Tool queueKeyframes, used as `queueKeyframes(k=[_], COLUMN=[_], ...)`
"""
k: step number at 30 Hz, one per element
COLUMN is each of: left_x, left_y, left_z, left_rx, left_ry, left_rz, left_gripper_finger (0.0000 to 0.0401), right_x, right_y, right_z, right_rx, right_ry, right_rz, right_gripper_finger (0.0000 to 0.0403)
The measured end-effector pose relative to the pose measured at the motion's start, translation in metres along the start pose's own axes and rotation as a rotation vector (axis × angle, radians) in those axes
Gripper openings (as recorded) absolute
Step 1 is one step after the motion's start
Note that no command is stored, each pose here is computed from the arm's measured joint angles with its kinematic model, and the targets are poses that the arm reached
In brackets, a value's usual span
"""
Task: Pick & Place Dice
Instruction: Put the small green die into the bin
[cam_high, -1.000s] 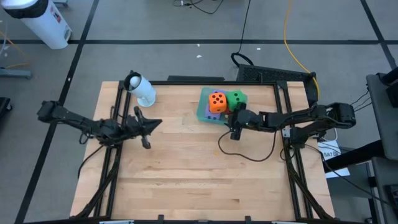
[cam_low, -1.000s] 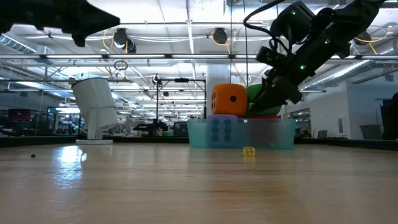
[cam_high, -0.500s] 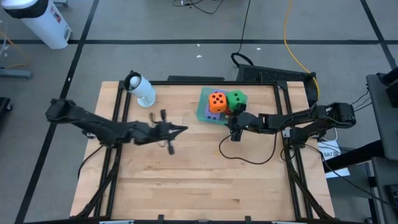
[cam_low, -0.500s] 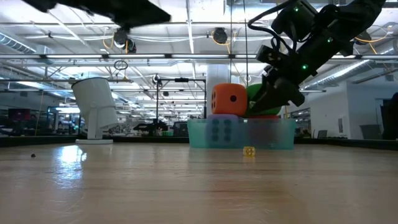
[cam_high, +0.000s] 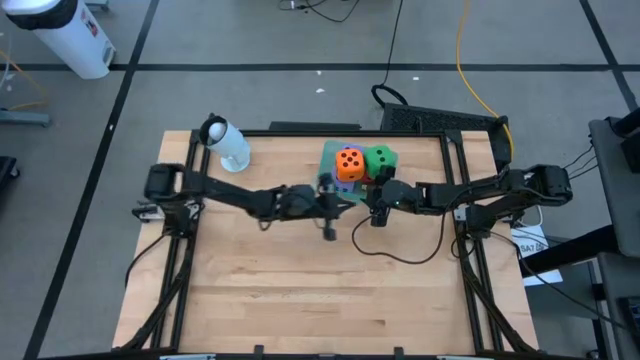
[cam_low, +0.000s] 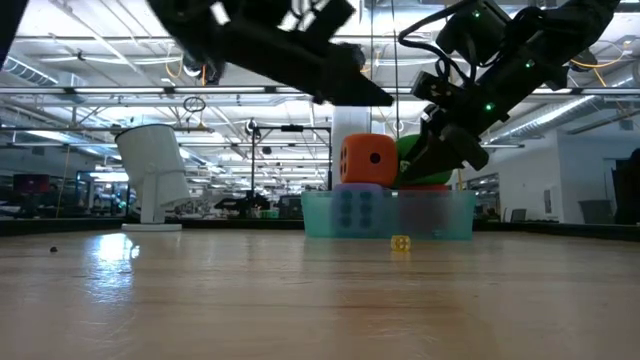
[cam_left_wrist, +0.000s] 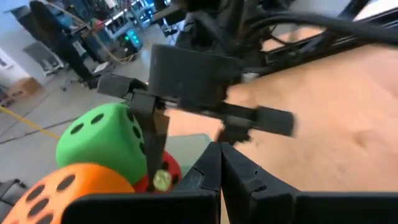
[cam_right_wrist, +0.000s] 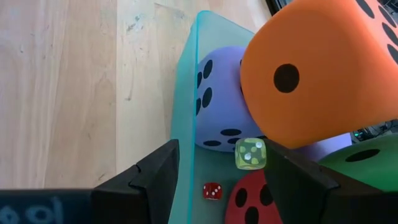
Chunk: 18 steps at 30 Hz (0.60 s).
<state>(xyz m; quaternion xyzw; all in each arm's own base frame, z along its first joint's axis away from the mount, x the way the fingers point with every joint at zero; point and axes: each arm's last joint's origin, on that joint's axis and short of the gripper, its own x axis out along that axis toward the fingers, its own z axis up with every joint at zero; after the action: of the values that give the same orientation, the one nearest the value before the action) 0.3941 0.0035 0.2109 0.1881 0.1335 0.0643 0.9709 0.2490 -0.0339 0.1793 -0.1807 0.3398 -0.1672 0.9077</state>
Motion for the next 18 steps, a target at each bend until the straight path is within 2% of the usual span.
queueKeyframes(k=[5,11,18], left_x=[0.032,0.046,0.048], left_y=[0.016,0.026,0.035], left_z=[-0.002,-0.012,-0.010], left_rx=[0.000,-0.003,-0.028], left_ry=[0.097,0.176,0.130], left_rz=[0.014,-0.006,-0.015], left_gripper_finger=[0.0001,0.0002,0.0001], right_x=[0.000,0.000,0.000], right_y=[0.000,0.000,-0.002], right_z=[0.001,0.001,0.004], right_rx=[0.005,0.011,0.028], right_ry=[-0.012,-0.012,-0.043], right_rz=[-0.003,-0.003,-0.013], right_gripper_finger=[0.0218,0.0218,0.0221])
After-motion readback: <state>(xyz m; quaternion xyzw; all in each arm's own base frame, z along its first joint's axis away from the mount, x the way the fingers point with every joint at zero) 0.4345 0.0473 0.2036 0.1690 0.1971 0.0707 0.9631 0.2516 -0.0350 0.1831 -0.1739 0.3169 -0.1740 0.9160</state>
